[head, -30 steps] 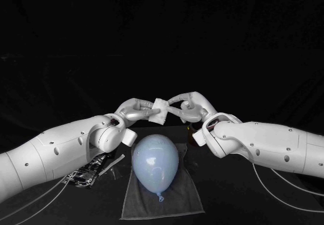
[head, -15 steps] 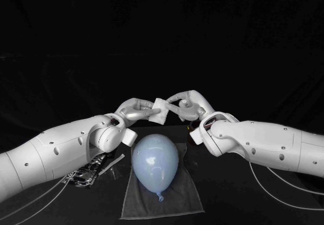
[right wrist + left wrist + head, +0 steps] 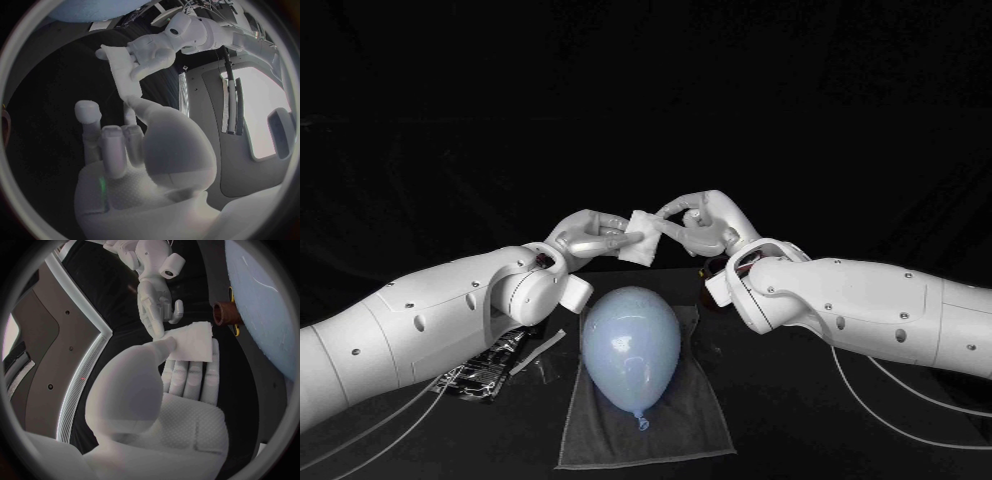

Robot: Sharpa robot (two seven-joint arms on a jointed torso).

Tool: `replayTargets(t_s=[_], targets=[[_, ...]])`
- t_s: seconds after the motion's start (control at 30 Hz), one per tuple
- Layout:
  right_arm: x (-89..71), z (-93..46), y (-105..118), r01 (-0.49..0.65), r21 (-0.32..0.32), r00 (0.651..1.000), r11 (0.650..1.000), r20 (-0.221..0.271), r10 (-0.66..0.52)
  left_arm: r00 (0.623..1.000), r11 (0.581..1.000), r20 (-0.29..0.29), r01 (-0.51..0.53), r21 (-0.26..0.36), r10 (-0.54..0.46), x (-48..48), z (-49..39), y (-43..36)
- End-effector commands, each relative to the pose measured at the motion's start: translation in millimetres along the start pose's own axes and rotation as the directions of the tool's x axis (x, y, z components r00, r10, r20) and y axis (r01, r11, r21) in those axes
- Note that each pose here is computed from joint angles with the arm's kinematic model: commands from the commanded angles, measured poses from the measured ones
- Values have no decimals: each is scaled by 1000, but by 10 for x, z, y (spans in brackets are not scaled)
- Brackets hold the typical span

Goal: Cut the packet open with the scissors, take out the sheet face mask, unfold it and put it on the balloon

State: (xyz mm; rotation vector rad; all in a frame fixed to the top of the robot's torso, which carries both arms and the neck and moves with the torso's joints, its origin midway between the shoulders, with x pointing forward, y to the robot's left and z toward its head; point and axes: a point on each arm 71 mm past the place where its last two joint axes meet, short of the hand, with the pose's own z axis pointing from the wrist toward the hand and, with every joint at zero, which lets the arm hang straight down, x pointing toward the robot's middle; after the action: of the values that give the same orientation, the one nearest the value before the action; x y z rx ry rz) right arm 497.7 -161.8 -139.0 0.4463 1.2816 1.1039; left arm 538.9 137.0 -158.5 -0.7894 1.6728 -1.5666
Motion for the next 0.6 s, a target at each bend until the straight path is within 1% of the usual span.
replayTargets(t_s=[0.03, 0.43, 0.6], targets=[[-43, -3, 13, 13, -24, 999, 1000, 30, -13, 1000, 1000, -18, 2, 13, -2, 17, 3, -17], [-140, -32, -38, 18, -6, 999, 1000, 50, -18, 1000, 1000, -12, 1, 13, 0, -5, -5, -14], [-156, -38, -54, 16, 4, 999, 1000, 47, -16, 1000, 1000, -11, 0, 13, 0, -8, -5, -14]])
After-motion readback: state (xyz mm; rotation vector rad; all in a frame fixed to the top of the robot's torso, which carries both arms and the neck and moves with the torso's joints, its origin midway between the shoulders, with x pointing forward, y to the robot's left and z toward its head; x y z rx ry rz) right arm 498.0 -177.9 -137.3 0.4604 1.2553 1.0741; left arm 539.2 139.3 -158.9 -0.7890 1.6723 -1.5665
